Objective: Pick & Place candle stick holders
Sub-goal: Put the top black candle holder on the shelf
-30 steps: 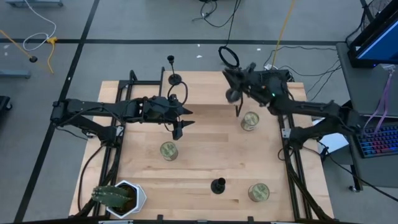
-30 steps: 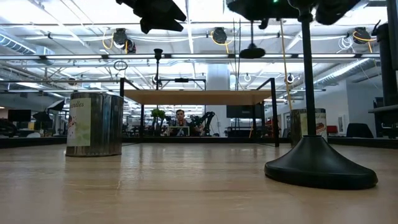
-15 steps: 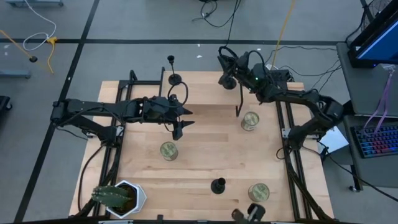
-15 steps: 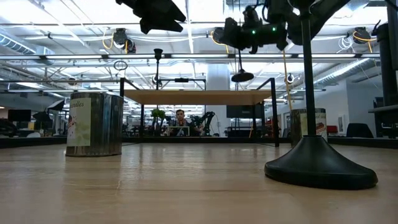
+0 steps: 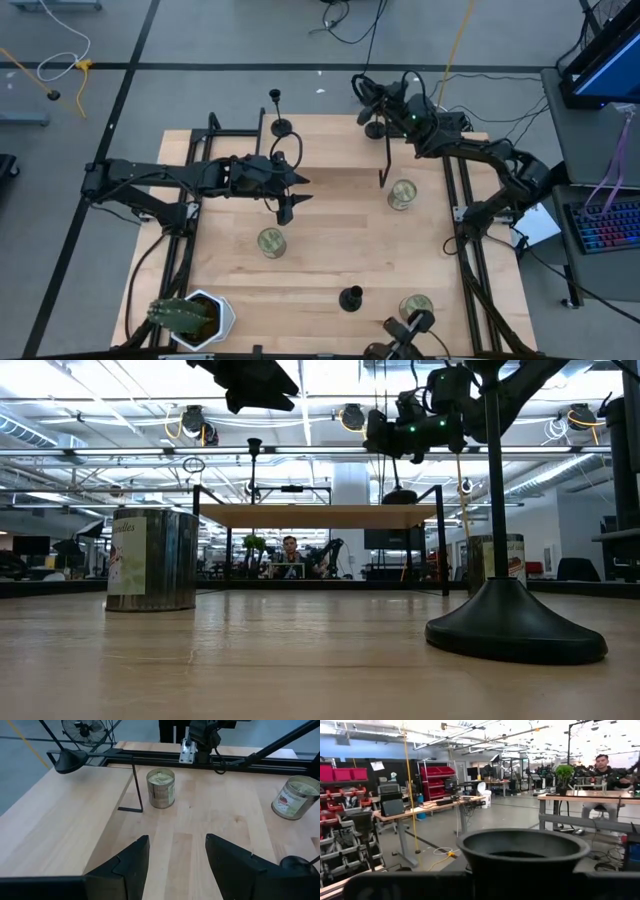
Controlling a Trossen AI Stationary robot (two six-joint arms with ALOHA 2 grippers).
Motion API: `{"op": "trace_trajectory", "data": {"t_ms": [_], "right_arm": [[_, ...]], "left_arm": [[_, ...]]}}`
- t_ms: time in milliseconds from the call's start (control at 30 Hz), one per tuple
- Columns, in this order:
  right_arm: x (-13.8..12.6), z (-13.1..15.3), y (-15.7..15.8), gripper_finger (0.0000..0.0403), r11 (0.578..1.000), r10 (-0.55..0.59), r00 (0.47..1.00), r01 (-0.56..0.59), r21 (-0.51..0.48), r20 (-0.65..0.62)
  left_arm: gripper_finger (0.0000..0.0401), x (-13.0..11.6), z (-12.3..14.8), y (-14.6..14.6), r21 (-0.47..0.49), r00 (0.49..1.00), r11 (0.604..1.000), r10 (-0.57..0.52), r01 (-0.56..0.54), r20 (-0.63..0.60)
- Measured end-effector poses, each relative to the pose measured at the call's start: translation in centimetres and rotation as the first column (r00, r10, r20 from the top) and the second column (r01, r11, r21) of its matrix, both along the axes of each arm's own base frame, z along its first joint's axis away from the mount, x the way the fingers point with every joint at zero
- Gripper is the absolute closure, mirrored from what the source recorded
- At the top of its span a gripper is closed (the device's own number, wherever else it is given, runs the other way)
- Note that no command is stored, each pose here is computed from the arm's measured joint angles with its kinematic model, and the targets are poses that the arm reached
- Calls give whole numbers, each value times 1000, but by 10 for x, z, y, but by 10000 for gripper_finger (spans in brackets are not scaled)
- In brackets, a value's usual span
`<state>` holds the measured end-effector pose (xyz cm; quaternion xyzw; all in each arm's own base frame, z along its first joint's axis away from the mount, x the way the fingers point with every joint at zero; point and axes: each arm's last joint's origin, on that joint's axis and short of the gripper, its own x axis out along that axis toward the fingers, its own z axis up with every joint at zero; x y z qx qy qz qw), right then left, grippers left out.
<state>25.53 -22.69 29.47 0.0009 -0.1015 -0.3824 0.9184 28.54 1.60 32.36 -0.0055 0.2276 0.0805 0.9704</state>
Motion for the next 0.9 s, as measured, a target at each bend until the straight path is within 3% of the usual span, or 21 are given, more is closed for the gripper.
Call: {"op": "trace_trajectory", "data": {"t_ms": [400,567,900], "right_arm": [[-1,3,0,350,1000,4,999,-4,-5,33],[0,-3,0,330,1000,1,1000,-1,31,-7],[1,-6,-1,335,999,1,999,1,54,-33]], "left_arm": [[199,0,0,0,4,1000,1000,-2,2,-1],[199,0,0,0,6,1000,1000,-3,3,-1],[199,0,0,0,6,1000,1000,-3,3,-1]]}}
